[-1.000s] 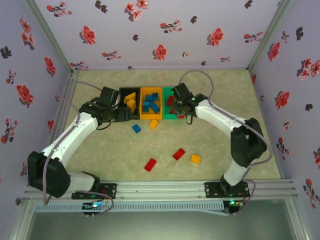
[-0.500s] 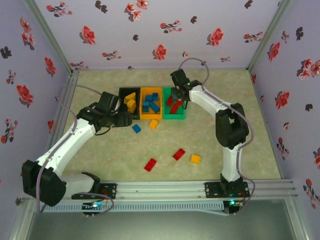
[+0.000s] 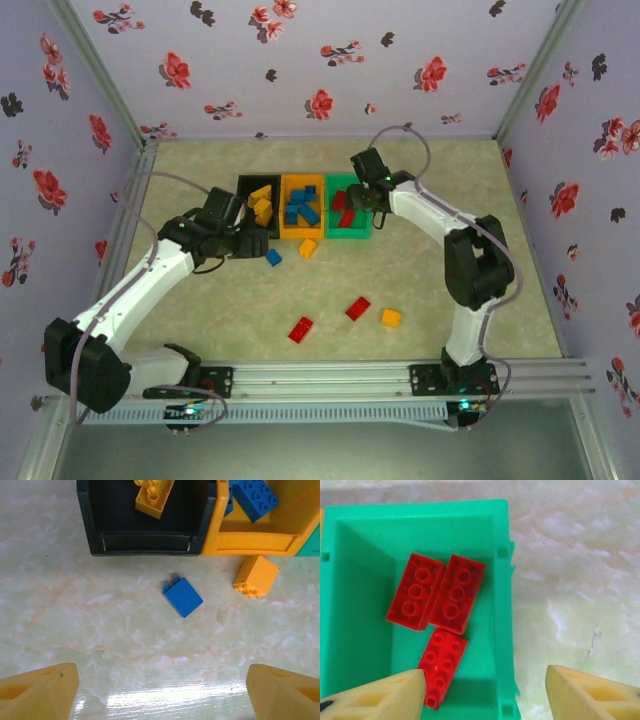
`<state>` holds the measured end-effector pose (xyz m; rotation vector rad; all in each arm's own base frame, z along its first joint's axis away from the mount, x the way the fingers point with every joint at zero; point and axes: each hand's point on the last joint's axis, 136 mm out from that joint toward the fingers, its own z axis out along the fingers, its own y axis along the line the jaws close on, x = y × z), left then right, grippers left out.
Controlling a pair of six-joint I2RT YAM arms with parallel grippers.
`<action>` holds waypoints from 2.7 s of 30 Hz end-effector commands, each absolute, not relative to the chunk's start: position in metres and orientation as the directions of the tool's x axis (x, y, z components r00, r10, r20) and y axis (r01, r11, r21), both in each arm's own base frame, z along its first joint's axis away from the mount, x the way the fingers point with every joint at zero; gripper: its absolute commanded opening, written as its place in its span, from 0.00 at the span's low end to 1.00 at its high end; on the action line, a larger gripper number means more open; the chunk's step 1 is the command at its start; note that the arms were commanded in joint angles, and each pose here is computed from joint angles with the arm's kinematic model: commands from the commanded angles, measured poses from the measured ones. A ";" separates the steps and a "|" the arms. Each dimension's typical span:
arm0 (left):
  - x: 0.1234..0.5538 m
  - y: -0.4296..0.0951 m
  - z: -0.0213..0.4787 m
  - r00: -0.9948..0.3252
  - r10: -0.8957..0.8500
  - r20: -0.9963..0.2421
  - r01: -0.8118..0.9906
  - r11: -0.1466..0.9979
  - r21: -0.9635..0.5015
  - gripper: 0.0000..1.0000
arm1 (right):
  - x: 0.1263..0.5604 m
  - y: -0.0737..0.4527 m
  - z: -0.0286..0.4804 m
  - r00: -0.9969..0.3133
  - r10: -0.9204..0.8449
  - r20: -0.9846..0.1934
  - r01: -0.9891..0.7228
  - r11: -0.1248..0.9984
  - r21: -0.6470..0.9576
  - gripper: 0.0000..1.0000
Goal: Sort the legos into containers by color
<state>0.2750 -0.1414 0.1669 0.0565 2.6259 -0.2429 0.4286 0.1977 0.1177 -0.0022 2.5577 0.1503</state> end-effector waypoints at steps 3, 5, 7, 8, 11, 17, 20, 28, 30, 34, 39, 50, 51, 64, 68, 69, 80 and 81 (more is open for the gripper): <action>0.277 -0.154 0.156 -0.885 0.011 -0.466 0.094 0.983 -0.155 0.88 | 0.403 0.188 0.149 -0.770 0.192 -0.609 0.042 0.967 0.251 0.66; 0.278 -0.160 0.153 -0.887 0.025 -0.460 0.107 0.982 -0.153 0.88 | 0.392 0.181 0.149 -0.758 0.216 -0.615 0.056 0.961 0.269 0.68; 0.280 -0.164 0.149 -0.889 0.036 -0.457 0.117 0.982 -0.149 0.87 | 0.384 0.173 0.154 -0.750 0.212 -0.627 0.057 0.965 0.258 0.69; 0.282 -0.168 0.148 -0.888 0.043 -0.459 0.125 0.981 -0.150 0.87 | 0.380 0.168 0.158 -0.748 0.203 -0.631 0.062 0.969 0.238 0.69; 0.286 -0.178 0.141 -0.885 0.057 -0.463 0.143 0.978 -0.152 0.87 | 0.370 0.157 0.170 -0.736 0.192 -0.649 0.065 0.975 0.213 0.69; 0.296 -0.206 0.129 -0.861 0.112 -0.496 0.215 0.964 -0.156 0.86 | 0.357 0.136 0.182 -0.698 0.193 -0.689 0.090 0.979 0.183 0.73; 0.301 -0.219 0.117 -0.857 0.135 -0.498 0.240 0.959 -0.152 0.85 | 0.354 0.130 0.181 -0.697 0.202 -0.689 0.101 0.978 0.184 0.73; 0.313 -0.254 0.091 -0.815 0.205 -0.542 0.308 0.946 -0.105 0.80 | 0.348 0.123 0.182 -0.698 0.196 -0.689 0.109 0.980 0.168 0.74; 0.316 -0.263 0.089 -0.798 0.218 -0.562 0.324 0.942 -0.094 0.80 | 0.346 0.120 0.180 -0.699 0.195 -0.688 0.114 0.980 0.161 0.75; 0.321 -0.274 0.082 -0.790 0.240 -0.565 0.340 0.937 -0.078 0.78 | 0.344 0.114 0.182 -0.693 0.202 -0.692 0.124 0.979 0.162 0.75; 0.327 -0.279 0.066 -0.809 0.264 -0.525 0.336 0.941 -0.045 0.75 | 0.341 0.110 0.184 -0.688 0.206 -0.696 0.130 0.978 0.161 0.75; 0.336 -0.292 0.050 -0.817 0.290 -0.498 0.348 0.937 -0.025 0.65 | 0.339 0.106 0.183 -0.689 0.205 -0.695 0.137 0.979 0.153 0.76; 0.337 -0.293 0.050 -0.817 0.291 -0.498 0.349 0.937 -0.025 0.64 | 0.339 0.106 0.183 -0.688 0.206 -0.696 0.137 0.979 0.154 0.76; 0.332 -0.292 0.043 -0.822 0.311 -0.476 0.352 0.936 0.004 0.40 | 0.338 0.102 0.183 -0.689 0.204 -0.695 0.143 0.979 0.146 0.76; 0.328 -0.290 0.043 -0.820 0.328 -0.469 0.356 0.934 0.032 0.32 | 0.337 0.101 0.183 -0.687 0.206 -0.697 0.145 0.979 0.146 0.76; 0.327 -0.290 0.043 -0.821 0.331 -0.464 0.355 0.934 0.038 0.30 | 0.337 0.101 0.184 -0.685 0.206 -0.698 0.144 0.979 0.148 0.76; 0.313 -0.281 0.082 -0.813 0.319 -0.486 0.349 0.937 0.031 0.25 | 0.338 0.101 0.186 -0.676 0.215 -0.705 0.148 0.977 0.155 0.75; 0.312 -0.280 0.088 -0.811 0.319 -0.491 0.350 0.936 0.030 0.25 | 0.338 0.101 0.185 -0.676 0.215 -0.705 0.149 0.977 0.155 0.75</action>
